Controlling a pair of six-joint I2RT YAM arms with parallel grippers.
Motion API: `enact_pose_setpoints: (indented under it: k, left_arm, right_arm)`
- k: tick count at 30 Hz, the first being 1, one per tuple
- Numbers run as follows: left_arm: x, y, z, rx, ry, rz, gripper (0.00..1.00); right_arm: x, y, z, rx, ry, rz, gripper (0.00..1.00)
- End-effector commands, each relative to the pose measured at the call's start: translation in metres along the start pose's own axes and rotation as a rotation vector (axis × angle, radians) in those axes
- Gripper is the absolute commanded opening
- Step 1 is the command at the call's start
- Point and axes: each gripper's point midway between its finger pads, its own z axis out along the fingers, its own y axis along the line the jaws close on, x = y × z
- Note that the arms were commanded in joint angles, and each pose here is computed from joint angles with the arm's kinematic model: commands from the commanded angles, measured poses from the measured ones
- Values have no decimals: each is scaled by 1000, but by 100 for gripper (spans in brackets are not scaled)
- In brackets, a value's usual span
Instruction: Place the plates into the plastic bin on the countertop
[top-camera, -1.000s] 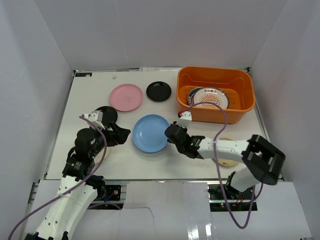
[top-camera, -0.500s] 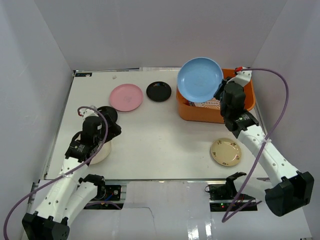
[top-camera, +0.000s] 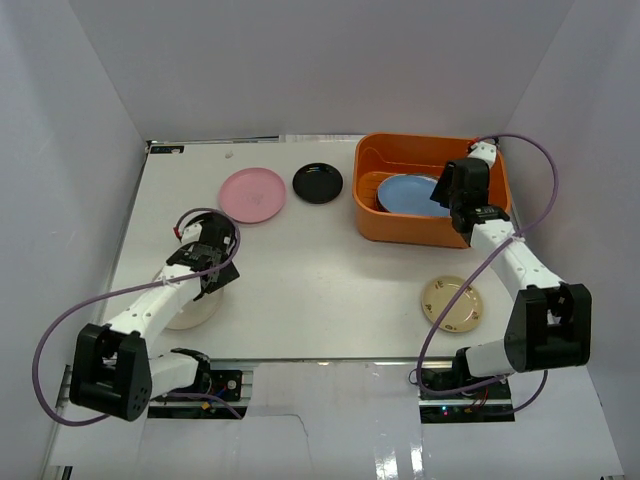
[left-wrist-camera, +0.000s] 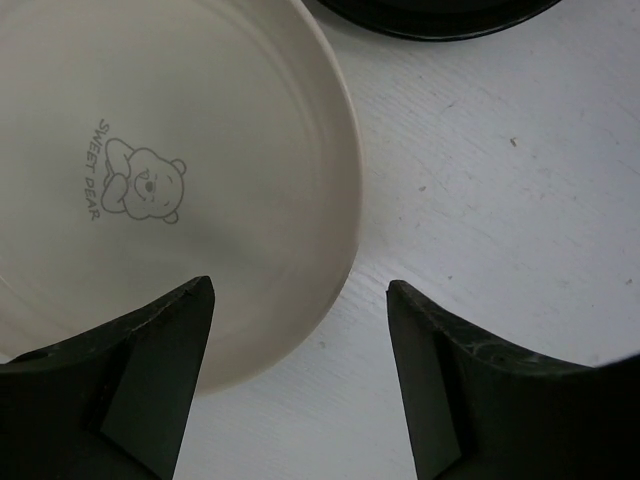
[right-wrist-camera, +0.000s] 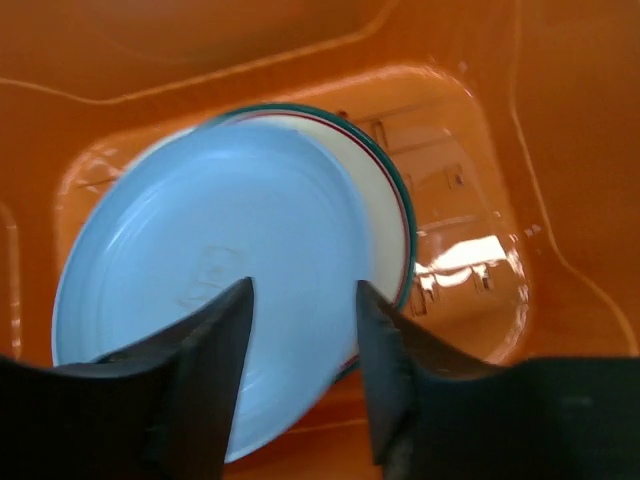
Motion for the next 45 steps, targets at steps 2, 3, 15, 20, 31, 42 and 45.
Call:
enact_pose_setpoints:
  k: [2,3,15,20,31,42,45]
  left_arm:
    - [-8,-3,13,-33,-18,-6,76]
    - [-3,-5,19,-40,2,2,74]
    - [15,-6,40,-84,62,-23,20]
    - [34,-5,35,-33,106,-50,0]
    - [51,-23,7,215,111,-121,0]
    - [58,-41,-5,367,119,-134,0]
    - [57,-43,-7,387,115,-129,0]
  right_arm:
    - [-33,28,-18,-162,-119,37,62]
    - [-36,31,-23,-184,-126,37,63]
    - [-11,227,-144,-777,-163,-252,65]
    - [37,303,-130,-829,-70,-331,76]
    - [100,378,-41,-584,66,-79,79]
    - [167,411,4,-501,218,191,71]
    - [191,415,16,-488,262,213,66]
